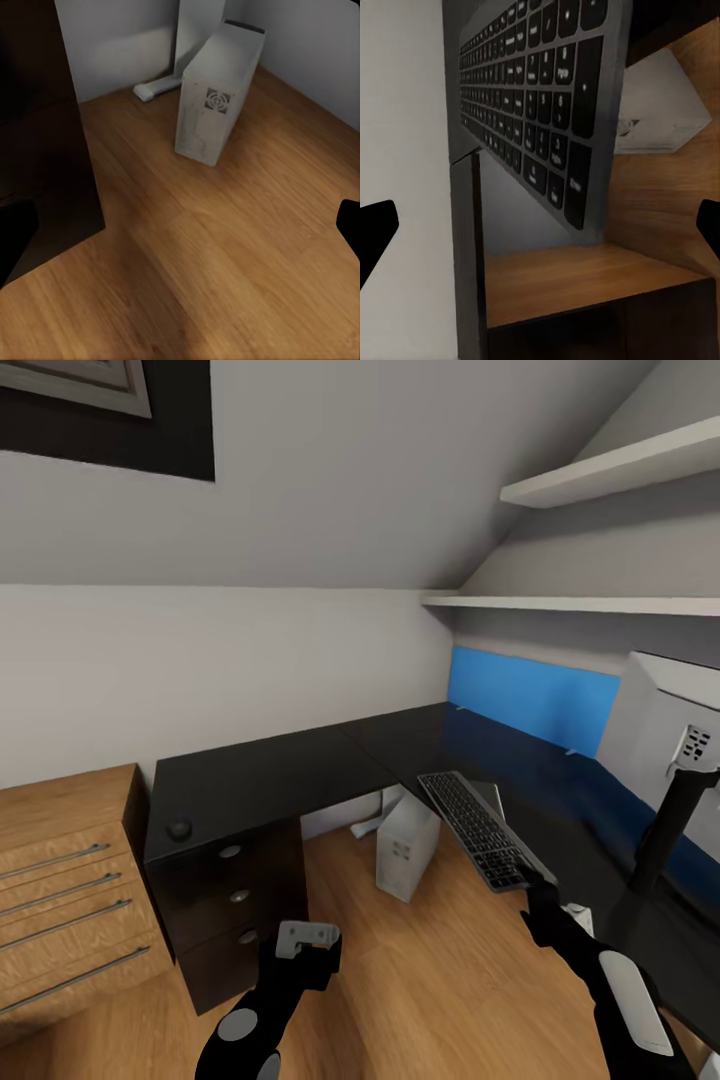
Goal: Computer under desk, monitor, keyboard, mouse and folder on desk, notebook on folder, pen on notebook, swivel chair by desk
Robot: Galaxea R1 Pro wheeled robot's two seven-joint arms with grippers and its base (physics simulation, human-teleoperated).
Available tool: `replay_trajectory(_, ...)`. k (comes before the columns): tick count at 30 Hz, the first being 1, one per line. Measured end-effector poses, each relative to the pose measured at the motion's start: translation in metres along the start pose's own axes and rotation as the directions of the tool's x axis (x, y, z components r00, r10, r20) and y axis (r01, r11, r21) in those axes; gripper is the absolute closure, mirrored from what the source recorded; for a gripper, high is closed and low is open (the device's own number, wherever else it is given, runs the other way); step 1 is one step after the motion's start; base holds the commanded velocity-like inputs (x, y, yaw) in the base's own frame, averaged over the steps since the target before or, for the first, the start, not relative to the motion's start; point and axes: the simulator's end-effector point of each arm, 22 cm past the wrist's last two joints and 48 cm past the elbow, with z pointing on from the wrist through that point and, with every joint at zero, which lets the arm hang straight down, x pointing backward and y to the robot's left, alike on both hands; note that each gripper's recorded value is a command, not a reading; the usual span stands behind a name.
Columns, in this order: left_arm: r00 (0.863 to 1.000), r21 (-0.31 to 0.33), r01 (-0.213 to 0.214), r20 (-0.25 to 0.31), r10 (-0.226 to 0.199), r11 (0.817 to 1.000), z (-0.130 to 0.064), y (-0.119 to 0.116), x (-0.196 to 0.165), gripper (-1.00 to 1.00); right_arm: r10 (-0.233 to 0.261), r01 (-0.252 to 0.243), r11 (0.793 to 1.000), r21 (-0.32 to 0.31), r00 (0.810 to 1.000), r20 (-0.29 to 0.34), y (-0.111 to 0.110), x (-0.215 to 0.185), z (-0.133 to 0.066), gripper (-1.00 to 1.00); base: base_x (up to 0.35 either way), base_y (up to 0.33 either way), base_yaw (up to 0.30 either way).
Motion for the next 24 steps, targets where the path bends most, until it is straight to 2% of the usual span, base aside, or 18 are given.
replay_trajectory(16,1.000,0.000,0.000,0.000,0.000,1.000,0.011,0.002,0.028,-1.00,-0.002,0.002,1.000,-0.001,1.000,0.002,-0.029,0.002,0.007,-1.00,0.000,0.000,0.000)
replay_trajectory(24,1.000,-0.001,0.000,-0.001,0.000,1.000,0.011,0.003,0.028,-1.00,-0.003,0.003,1.000,-0.001,1.000,0.003,-0.029,0.001,0.007,-1.00,0.000,0.000,0.000)
